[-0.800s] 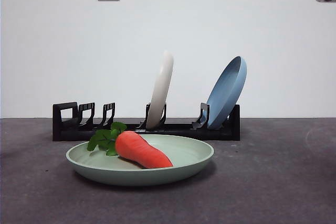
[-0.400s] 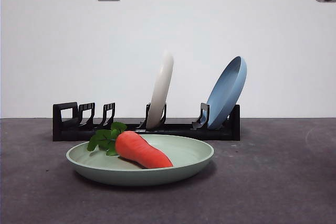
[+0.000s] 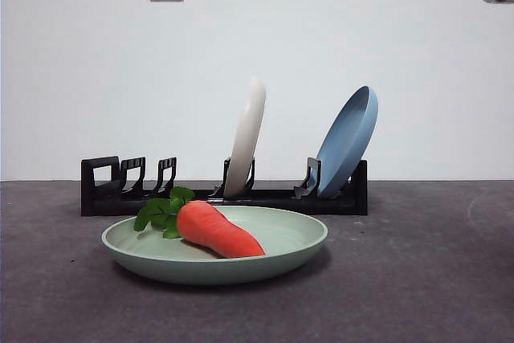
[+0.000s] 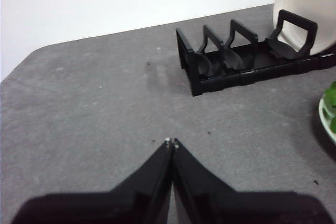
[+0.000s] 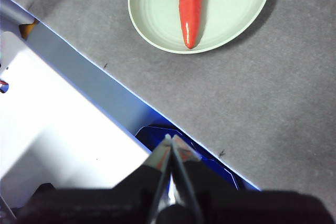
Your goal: Take the green plate from the plate rack,put the plate on the table,take the carrot from the table,put the carrot in the plate
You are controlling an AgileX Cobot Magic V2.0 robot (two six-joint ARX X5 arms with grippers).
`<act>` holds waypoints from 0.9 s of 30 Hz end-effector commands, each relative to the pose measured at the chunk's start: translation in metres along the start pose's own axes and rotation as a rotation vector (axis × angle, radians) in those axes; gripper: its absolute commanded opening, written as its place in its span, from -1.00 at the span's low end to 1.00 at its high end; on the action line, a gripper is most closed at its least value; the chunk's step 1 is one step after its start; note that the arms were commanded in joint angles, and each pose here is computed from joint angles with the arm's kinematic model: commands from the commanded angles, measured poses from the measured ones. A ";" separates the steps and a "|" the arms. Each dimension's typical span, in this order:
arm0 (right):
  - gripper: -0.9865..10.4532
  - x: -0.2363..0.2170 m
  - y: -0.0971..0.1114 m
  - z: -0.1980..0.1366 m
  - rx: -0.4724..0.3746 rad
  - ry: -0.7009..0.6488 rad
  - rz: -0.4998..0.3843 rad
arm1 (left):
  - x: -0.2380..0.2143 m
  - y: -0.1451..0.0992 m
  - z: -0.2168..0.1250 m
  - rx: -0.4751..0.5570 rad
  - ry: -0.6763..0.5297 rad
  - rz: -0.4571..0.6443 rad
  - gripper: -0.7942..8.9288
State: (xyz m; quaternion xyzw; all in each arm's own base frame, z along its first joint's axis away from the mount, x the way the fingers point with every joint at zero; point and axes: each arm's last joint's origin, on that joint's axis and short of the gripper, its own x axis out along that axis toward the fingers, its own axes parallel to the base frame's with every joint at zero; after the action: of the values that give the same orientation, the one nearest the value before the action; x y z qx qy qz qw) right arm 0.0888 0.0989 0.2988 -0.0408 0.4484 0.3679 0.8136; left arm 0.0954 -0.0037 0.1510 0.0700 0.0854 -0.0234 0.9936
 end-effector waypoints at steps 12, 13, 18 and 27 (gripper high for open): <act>-0.83 0.000 0.000 0.000 -0.009 -0.003 -0.001 | 0.001 0.000 -0.004 -0.011 0.005 -0.006 -0.84; -0.83 0.000 0.000 0.000 -0.009 -0.003 -0.001 | 0.001 0.000 -0.004 -0.011 0.005 -0.006 -0.84; -0.83 0.000 0.000 0.000 -0.010 -0.003 -0.001 | 0.001 0.000 -0.004 -0.011 0.005 -0.006 -0.84; -0.83 -0.034 -0.028 -0.001 -0.022 -0.357 -0.154 | 0.001 0.000 -0.004 -0.011 0.005 -0.006 -0.84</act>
State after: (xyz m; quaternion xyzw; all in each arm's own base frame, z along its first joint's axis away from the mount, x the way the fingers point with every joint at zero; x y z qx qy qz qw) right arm 0.0926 0.0643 0.3200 -0.0096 0.3042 0.3229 0.8961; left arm 0.0954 -0.0037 0.1510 0.0667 0.0854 -0.0240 0.9938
